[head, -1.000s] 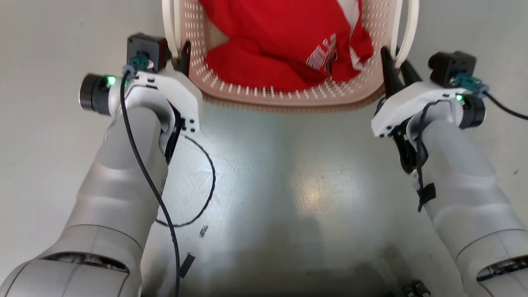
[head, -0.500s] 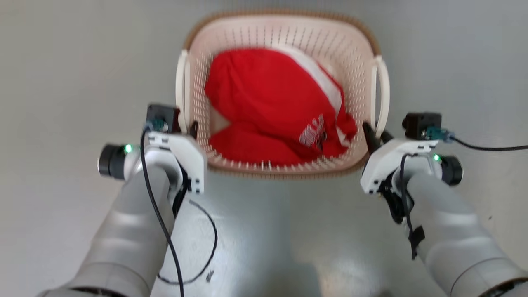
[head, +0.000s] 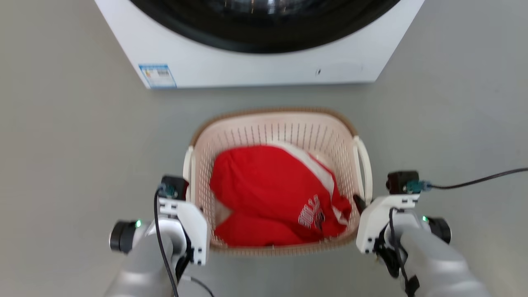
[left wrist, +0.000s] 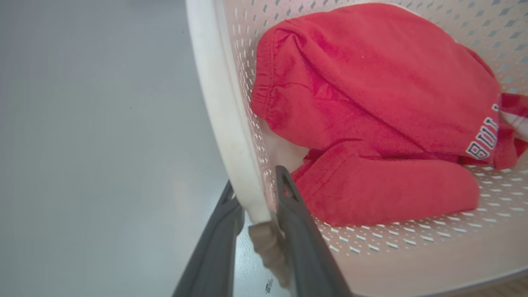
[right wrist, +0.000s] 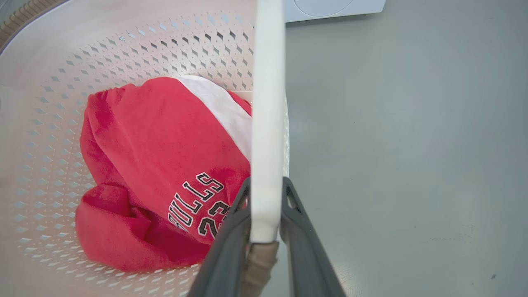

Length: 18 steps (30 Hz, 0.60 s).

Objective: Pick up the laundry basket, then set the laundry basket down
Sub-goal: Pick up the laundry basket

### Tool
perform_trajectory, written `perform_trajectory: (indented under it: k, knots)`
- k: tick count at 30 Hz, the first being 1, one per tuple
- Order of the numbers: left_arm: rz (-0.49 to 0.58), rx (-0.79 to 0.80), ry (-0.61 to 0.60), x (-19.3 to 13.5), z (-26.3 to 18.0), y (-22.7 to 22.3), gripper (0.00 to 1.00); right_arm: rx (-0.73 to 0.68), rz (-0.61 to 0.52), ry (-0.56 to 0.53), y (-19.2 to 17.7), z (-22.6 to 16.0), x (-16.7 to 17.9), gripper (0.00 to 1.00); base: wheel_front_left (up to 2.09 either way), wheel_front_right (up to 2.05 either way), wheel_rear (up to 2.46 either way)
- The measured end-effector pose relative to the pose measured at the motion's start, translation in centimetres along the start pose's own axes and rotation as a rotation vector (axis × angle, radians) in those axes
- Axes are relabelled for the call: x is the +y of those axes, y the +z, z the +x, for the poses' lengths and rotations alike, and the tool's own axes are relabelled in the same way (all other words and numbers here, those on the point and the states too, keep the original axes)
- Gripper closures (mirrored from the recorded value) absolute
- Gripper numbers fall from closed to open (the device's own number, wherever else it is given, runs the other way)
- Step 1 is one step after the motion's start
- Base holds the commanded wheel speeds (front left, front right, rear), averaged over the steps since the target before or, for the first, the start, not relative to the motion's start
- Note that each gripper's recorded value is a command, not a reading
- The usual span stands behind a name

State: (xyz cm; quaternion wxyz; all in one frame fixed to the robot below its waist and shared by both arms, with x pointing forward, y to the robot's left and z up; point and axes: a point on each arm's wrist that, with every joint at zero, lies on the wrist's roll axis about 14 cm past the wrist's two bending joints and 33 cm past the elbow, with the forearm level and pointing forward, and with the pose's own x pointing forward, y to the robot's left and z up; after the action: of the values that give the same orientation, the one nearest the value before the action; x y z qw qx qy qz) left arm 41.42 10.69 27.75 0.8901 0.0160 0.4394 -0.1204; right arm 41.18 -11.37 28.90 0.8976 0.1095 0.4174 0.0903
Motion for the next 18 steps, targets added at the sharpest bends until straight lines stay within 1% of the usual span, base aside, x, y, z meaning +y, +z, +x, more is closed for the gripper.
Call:
perform_trajectory:
  k: [7,14,18]
  knots:
    - [-0.003,0.026,-0.014,-1.3,-3.4,-2.0,1.0,0.016,-0.001,-0.001,-1.6,-3.7,0.6,1.0,0.0,0.0,0.0]
    - [0.003,0.027,-0.016,-2.2,-6.3,-3.9,1.0,0.03,-0.045,0.011,-3.3,-6.6,1.4,1.0,0.0,0.0,0.0]
    - [0.006,0.013,-0.012,-2.5,-7.3,-4.2,1.0,0.004,-0.054,0.018,-3.0,-7.6,1.8,1.0,0.0,0.0,0.0]
